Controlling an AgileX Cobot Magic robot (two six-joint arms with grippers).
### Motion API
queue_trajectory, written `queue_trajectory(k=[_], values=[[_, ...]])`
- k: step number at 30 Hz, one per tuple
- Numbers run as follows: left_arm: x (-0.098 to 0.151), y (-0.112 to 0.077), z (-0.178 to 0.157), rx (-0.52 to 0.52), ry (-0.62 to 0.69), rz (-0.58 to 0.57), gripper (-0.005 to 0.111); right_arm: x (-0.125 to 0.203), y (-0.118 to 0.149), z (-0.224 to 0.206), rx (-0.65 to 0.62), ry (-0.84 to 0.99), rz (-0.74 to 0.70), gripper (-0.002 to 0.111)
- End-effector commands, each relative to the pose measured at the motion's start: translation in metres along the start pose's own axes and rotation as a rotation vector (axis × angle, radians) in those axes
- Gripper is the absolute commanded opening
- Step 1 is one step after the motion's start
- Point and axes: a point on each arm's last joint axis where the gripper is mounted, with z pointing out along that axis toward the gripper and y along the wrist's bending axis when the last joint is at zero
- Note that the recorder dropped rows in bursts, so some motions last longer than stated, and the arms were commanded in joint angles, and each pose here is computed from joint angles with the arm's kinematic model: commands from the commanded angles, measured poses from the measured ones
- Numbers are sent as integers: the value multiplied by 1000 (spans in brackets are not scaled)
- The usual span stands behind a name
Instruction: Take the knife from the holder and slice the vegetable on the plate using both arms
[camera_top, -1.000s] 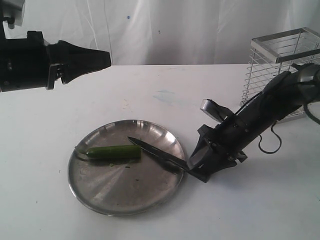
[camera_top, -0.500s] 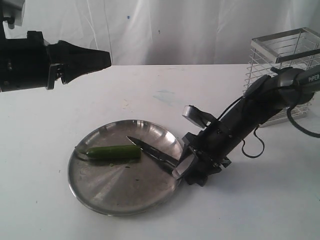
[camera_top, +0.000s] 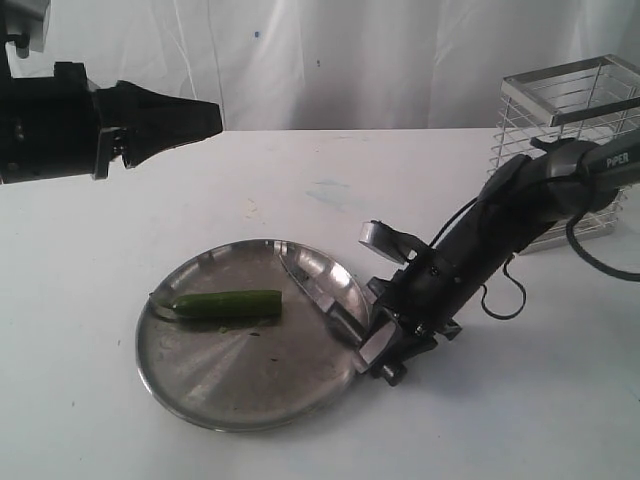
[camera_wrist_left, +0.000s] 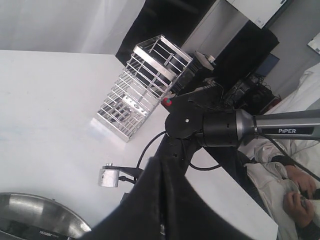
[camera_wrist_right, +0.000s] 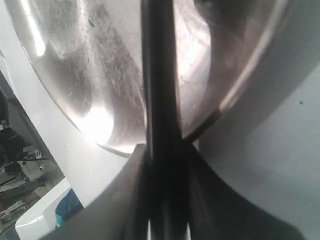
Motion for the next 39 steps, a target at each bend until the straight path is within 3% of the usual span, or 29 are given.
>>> queue_trajectory(k=[1, 5, 10, 13, 21, 23, 25, 31, 39], values=[[-3, -3, -2, 9, -25, 10, 0, 0, 18, -17, 43, -37, -65, 0], [-4, -2, -2, -6, -26, 110, 0, 9, 44, -43, 131, -58, -114, 0], [0, -12, -3, 104, -16, 499, 0, 37, 66, -73, 345, -61, -43, 0], [12, -21, -1, 206, 76, 649, 0, 56, 79, -90, 480, -124, -16, 0], [68, -31, 32, 159, 528, 1052, 0, 102, 101, -107, 667, -235, 40, 0], [76, -37, 41, 150, 547, 1108, 0, 116, 113, -108, 671, -232, 29, 0], [79, -39, 48, 106, 537, 1118, 0, 131, 125, -107, 667, -219, 30, 0], [77, -38, 51, 9, 512, 977, 0, 179, 150, -118, 778, -278, -33, 0], [78, -38, 51, 7, 514, 934, 0, 199, 138, -103, 807, -276, -93, 0]])
